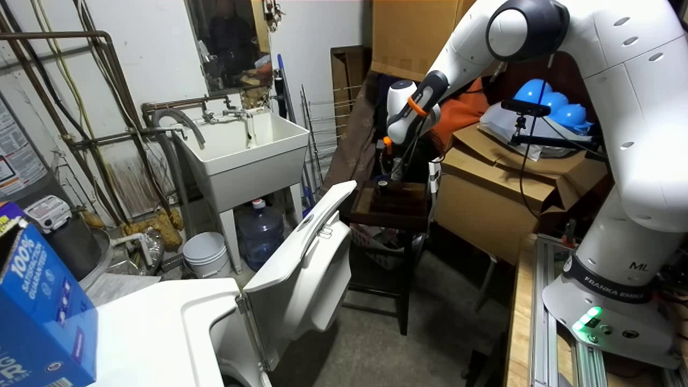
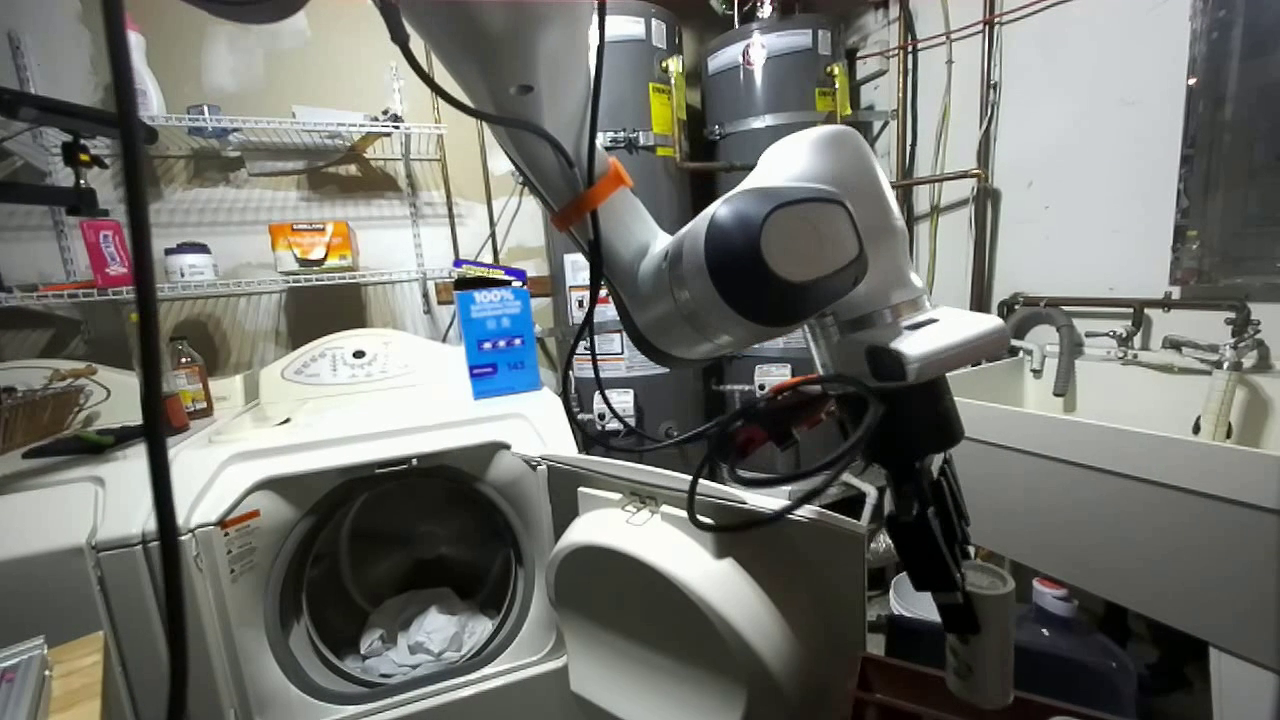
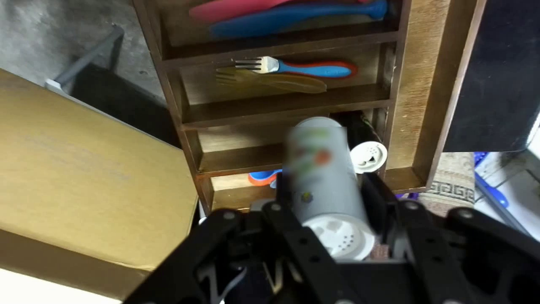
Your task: Remove the small white container from the right washing machine and then put it on the brown stool
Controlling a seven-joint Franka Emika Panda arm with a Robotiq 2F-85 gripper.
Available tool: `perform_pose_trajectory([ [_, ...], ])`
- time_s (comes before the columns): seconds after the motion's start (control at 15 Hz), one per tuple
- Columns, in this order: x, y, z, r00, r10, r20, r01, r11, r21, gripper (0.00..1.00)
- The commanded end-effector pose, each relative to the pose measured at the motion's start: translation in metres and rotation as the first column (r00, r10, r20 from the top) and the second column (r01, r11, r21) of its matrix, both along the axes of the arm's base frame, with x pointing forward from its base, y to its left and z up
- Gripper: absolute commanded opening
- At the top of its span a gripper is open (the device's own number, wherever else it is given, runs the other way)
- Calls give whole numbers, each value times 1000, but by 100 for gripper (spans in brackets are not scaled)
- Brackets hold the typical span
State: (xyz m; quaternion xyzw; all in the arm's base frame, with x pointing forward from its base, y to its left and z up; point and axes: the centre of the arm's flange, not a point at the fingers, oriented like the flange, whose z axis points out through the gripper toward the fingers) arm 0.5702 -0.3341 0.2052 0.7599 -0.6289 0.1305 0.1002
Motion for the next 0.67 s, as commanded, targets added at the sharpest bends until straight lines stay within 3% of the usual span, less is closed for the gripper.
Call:
perform_pose_trajectory([
  [0.0, -7, -32, -30, 991, 123, 48, -126, 991, 55, 20],
  [0.27, -22, -55, -61, 973, 223, 53, -228, 968, 101, 20],
  [0.47, -33, -70, -66, 983, 185, -6, -184, 978, 96, 20],
  [0.53, -39, -58, -65, 980, 197, 9, -197, 976, 90, 45],
  [0.6, -42, -64, -66, 982, 189, 1, -189, 978, 88, 45],
])
